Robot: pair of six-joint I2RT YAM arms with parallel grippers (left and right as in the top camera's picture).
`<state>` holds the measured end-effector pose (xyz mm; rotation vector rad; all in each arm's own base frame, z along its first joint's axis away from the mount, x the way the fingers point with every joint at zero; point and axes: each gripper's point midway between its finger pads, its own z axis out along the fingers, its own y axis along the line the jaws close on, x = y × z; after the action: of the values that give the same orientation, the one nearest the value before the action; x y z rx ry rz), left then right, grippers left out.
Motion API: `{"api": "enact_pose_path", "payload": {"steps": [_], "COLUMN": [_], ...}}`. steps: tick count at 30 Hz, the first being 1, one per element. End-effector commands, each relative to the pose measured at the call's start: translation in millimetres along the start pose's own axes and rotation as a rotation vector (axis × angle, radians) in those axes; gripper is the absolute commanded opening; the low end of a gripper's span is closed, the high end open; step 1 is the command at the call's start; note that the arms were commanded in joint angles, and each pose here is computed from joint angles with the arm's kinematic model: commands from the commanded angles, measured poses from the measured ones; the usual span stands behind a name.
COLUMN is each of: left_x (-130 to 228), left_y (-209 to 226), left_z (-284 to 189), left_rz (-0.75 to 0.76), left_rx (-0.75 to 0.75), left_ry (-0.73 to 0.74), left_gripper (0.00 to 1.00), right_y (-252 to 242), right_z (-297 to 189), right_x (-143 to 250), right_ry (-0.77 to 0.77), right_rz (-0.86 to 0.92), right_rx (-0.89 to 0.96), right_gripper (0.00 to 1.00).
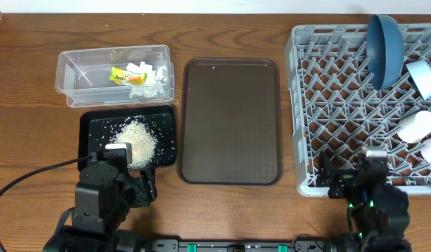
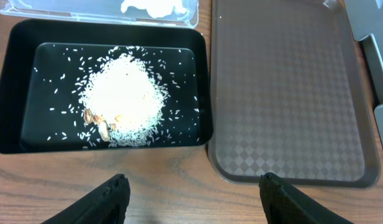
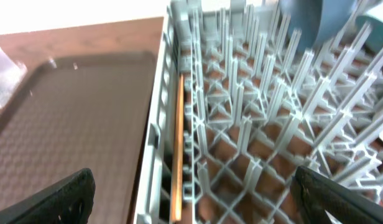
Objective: Sort waste into correct bins and load items into the dishwasher rack
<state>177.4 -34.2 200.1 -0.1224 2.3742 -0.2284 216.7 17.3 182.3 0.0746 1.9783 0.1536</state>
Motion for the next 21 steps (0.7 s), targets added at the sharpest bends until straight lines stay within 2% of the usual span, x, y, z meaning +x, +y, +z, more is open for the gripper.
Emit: {"api": "enact_pose_path", "payload": {"steps": [1, 13, 16, 21], "left_x": [1.4, 1.4, 1.4, 1.4], "left_y": [3.1, 3.1, 3.1, 3.1], "left_z": [1.0, 1.0, 1.0, 1.0], "left_rz": [-0.004, -0.004, -0.004, -0.004], "left_rx": [-0.015, -0.015, -0.015, -0.015], "left_ry": [0.0, 0.0, 0.0, 0.0], "left_gripper": [0.7, 0.7, 0.7, 0.7], "right_y": [-2.7, -14.0, -16.4, -18.1], "right_z": [0.9, 20.6, 29.0, 35.5], "right_x": [3.5, -15.3, -7.0, 8.3], "right_ry": [-0.089, -0.391, -0.41, -0.347], "right_rz": [-0.006, 0.01, 0.012, 0.009], "right_rx": [-0.001, 0.028, 0.032, 0.037], "right_gripper": [0.99, 0.99, 0.99, 0.99]}}
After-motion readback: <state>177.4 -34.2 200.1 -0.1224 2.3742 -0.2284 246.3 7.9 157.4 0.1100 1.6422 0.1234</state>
